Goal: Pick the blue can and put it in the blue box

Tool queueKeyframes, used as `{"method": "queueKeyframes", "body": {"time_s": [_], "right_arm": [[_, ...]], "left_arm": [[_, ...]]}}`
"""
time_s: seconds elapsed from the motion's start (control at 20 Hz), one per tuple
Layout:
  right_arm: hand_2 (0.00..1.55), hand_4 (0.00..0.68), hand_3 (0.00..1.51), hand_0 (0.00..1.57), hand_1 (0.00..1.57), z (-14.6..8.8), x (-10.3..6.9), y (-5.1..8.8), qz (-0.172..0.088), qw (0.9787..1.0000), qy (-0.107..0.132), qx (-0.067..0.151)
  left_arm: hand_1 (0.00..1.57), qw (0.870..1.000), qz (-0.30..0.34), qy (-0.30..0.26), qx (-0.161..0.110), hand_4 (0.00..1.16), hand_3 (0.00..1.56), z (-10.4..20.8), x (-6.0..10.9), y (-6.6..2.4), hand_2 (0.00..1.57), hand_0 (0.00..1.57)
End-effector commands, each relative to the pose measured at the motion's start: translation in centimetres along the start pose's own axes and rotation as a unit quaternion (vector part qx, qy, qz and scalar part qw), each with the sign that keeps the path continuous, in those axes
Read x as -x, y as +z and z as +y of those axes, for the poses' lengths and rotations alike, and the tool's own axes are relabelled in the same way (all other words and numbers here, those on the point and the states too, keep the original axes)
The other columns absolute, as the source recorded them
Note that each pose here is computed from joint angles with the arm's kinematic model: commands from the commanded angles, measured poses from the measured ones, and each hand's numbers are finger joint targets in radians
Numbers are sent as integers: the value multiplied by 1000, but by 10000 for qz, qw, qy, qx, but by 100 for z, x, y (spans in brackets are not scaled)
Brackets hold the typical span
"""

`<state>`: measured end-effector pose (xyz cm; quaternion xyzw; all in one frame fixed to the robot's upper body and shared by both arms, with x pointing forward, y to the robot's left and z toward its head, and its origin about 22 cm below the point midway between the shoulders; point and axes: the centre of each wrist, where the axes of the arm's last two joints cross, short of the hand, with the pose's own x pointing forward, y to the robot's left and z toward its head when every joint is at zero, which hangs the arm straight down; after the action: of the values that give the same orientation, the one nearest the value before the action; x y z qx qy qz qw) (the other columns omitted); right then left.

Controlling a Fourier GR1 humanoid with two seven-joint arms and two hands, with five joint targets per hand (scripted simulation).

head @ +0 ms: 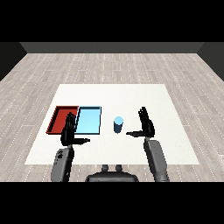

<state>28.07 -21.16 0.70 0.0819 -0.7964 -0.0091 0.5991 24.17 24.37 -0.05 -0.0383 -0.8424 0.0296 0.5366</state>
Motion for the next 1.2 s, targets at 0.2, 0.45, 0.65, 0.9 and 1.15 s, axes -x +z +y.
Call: {"method": "queueKeyframes", "body": {"time_s": [0.2,0.45,0.65,0.9,1.15], "right_arm": [[0,0,0,0,0,88,107,-143,452,9988,-188,-18],[0,0,0,0,0,185,103,-210,516,9981,-322,65],[0,0,0,0,0,192,474,-83,620,9966,-487,242],[0,0,0,0,0,259,497,-133,821,9956,-420,194],[0,0,0,0,0,-42,617,-184,840,9949,-505,225]], "left_arm": [[0,9999,-21,93,79,0,0,90,-65,69,0,0],[0,10000,-4,80,-33,0,0,-31,-60,-45,0,0],[0,9999,-38,82,-51,0,0,-109,58,-30,0,0],[0,9997,-156,153,-81,0,0,217,-1,-148,0,0],[0,9998,-100,77,-127,0,0,207,131,50,0,0]]}}
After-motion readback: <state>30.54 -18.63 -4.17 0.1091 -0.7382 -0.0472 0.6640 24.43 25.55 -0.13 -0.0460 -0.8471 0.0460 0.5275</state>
